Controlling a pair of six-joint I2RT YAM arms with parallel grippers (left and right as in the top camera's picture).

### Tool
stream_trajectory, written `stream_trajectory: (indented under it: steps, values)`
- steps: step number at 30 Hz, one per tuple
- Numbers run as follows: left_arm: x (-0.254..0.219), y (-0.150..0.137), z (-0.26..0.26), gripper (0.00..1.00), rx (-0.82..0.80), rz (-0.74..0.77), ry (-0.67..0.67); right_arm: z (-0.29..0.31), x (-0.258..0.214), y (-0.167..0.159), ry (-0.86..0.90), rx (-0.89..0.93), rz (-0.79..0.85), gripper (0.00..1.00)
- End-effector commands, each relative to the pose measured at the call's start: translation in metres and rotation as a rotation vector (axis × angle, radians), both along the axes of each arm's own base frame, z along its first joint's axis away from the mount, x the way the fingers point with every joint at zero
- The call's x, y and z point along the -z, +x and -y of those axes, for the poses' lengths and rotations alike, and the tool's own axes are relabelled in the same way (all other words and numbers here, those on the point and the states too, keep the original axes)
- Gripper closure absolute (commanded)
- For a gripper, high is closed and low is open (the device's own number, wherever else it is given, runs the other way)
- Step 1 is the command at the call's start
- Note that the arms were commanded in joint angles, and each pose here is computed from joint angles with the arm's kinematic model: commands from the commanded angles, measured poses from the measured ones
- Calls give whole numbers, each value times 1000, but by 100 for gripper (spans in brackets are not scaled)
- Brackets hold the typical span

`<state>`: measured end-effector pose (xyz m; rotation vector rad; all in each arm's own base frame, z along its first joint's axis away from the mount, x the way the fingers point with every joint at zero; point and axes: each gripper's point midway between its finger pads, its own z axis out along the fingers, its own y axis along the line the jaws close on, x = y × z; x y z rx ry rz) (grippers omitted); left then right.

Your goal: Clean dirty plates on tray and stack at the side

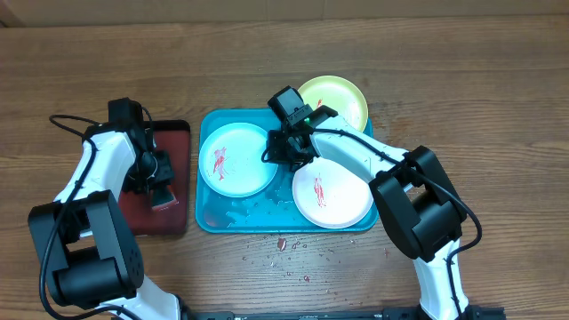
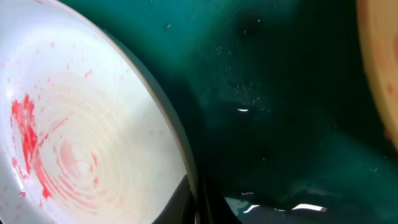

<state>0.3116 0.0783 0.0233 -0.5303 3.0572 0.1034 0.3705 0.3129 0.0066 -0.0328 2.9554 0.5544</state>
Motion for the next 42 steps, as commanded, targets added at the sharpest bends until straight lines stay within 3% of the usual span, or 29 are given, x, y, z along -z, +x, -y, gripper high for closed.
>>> stream_trajectory:
  steps: [1, 6, 8, 9, 10, 22, 32, 42]
  values:
    - [11, -9, -1, 69, 7, -26, 8, 11, 24, 0, -80, 16, -8, 95]
    - [24, -12, -1, 70, 8, -11, 11, 12, 24, 0, -85, 18, -4, 95]
    - [25, -11, -1, 80, 7, -4, 13, 12, 24, 0, -85, 18, -4, 95]
    - [25, -9, -1, 93, 7, 3, 14, 12, 24, 0, -85, 18, -4, 95]
    - [25, -9, -1, 96, 7, 4, 14, 12, 24, 0, -85, 18, -4, 95]
    - [-10, 8, 5, 96, -2, 21, -44, 12, 25, -1, -86, 16, -12, 96]
    - [-85, 61, 40, 96, 200, 190, -221, 11, 24, -12, -44, -13, -79, 96]
    - [-74, 75, 110, 96, 383, 228, -262, 18, 25, -19, -48, -11, -124, 96]
